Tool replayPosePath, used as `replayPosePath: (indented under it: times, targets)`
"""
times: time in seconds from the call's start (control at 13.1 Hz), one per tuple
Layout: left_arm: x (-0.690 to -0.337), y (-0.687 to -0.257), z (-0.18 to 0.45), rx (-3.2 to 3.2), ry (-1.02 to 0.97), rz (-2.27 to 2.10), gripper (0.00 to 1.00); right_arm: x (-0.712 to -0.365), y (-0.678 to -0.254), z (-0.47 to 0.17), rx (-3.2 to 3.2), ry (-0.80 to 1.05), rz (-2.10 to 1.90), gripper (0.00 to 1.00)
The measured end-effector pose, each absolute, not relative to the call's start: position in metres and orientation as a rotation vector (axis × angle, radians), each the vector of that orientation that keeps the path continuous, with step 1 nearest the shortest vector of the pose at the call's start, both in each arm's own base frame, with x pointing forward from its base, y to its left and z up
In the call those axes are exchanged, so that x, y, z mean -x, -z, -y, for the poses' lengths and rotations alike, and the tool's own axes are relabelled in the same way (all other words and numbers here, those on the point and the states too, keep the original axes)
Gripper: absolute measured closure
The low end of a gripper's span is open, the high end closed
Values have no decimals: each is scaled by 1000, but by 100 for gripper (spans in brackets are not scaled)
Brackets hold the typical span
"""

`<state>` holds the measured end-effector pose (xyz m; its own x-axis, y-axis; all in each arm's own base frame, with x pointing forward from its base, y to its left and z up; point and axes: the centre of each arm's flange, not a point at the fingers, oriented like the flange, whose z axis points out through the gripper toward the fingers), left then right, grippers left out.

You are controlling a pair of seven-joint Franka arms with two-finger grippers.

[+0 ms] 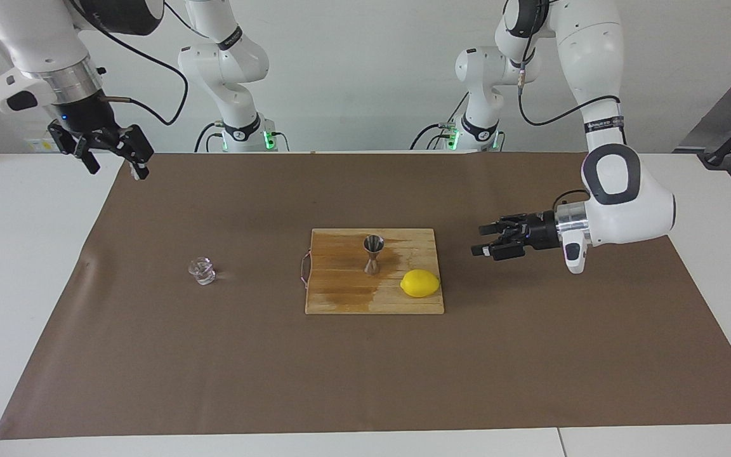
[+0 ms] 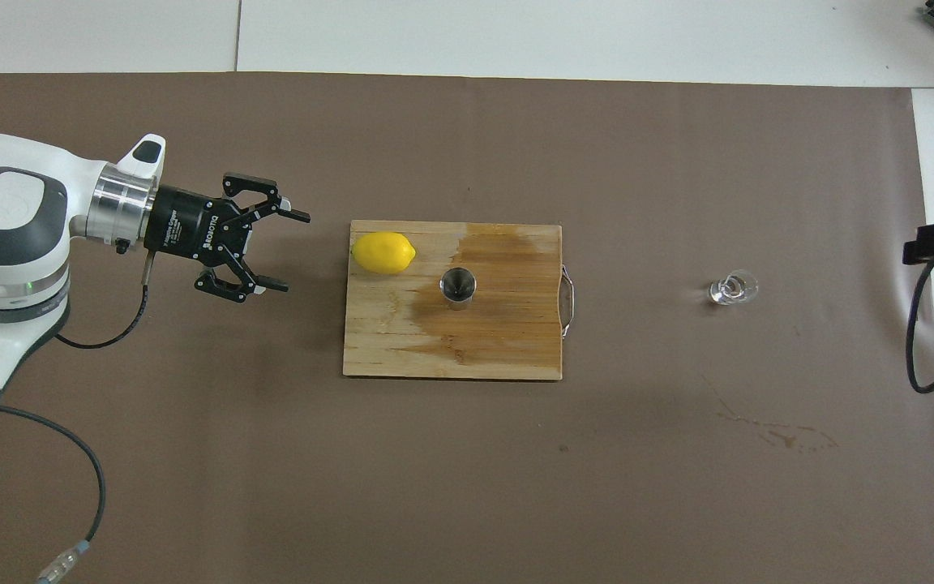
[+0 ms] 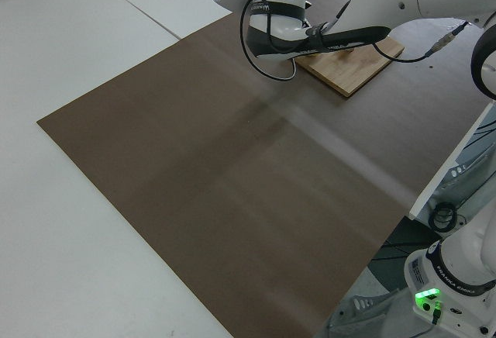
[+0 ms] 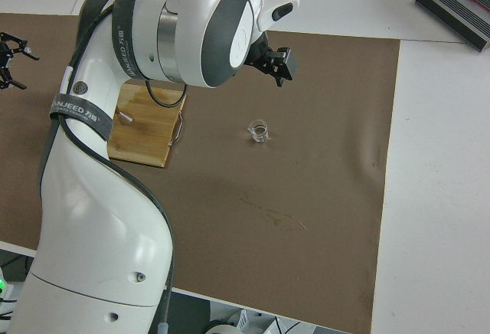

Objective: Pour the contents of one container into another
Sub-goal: 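Withdraw the left gripper while the right gripper reaches toward the glass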

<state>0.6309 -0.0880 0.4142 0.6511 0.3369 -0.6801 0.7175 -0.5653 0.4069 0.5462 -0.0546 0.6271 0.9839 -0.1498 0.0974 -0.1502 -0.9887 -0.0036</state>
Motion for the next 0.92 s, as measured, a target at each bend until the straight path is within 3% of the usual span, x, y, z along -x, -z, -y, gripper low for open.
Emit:
replayPosePath:
  times: [0.46,0.92]
  targets:
    - [-629,-469,58,-2684,357,-193,0,-545,-550,91,-3273,-153,-496,0]
    - [-621,-498,49,-2930,240,120,0,-518,-458,169,-3168,-490,-1381,0]
